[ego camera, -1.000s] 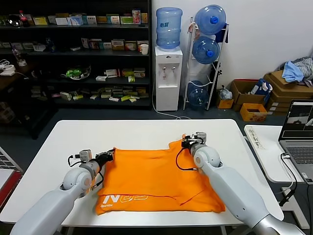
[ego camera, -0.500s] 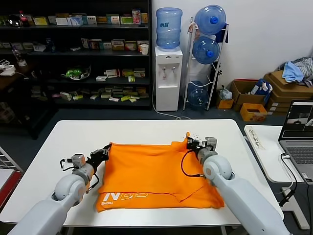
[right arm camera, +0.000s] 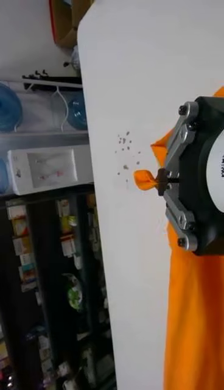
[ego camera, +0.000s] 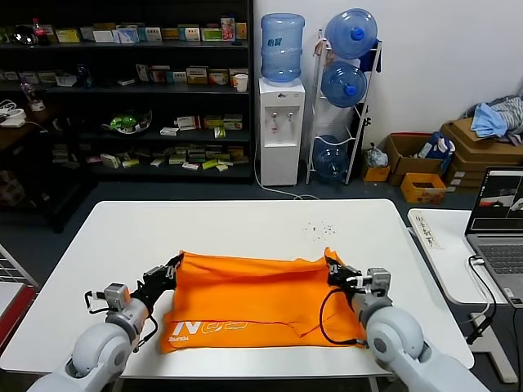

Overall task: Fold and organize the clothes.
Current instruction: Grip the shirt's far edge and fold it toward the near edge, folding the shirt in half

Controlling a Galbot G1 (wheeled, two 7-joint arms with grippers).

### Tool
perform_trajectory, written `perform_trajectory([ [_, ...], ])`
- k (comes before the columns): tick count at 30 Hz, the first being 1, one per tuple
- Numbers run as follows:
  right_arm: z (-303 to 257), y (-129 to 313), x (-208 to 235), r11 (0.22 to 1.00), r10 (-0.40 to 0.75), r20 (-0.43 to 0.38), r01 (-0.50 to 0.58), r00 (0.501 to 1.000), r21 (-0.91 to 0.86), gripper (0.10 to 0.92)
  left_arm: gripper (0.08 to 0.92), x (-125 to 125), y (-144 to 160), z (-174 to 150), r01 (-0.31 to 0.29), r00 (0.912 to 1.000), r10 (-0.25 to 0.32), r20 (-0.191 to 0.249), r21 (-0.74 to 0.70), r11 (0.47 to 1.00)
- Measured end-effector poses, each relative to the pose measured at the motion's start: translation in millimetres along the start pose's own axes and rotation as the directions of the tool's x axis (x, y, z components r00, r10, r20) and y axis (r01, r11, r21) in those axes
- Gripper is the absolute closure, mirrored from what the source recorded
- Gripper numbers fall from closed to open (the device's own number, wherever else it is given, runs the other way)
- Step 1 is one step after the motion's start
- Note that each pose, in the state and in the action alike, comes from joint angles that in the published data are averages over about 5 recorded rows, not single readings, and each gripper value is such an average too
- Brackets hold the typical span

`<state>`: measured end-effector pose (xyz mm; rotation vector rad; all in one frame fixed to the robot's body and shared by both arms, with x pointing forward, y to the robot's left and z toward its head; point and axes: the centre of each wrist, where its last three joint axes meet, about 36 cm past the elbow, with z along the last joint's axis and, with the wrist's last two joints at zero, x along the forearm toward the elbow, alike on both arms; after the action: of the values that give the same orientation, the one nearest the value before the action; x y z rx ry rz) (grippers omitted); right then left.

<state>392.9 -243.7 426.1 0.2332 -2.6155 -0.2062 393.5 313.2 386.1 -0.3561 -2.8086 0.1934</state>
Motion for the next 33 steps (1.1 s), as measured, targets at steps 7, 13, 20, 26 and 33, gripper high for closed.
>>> perform_trajectory([
  [7,4.2,4.0,31.3,1.0,0.006,-0.022,-0.006,1.0,-0.009,0.898,0.905,24.0,-9.9,0.4,-0.008,0.9999,0.008,-0.007,-0.009,1.0],
  [13,7.5,7.4,47.0,1.0,0.018,-0.045,-0.018,0.999,-0.013,0.898,0.905,38.7,-14.0,8.5,-0.003,0.9995,0.002,-0.032,-0.008,1.0],
  [20,9.2,6.3,57.7,0.999,0.036,-0.073,-0.037,0.997,-0.003,0.877,0.899,46.9,-20.6,17.7,-0.005,0.9982,0.006,-0.06,0.008,1.0],
  [26,7.5,5.1,65.9,0.999,0.04,-0.081,-0.039,0.996,0.01,0.72,0.764,53.2,-24.3,20.0,-0.007,0.9967,0.008,-0.08,0.015,1.0],
  [33,3.3,3.3,73.5,0.999,0.048,-0.067,-0.047,0.997,0.019,0.521,0.556,59.9,-23.0,16.8,0.017,0.9952,-0.016,-0.096,0.007,1.0],
])
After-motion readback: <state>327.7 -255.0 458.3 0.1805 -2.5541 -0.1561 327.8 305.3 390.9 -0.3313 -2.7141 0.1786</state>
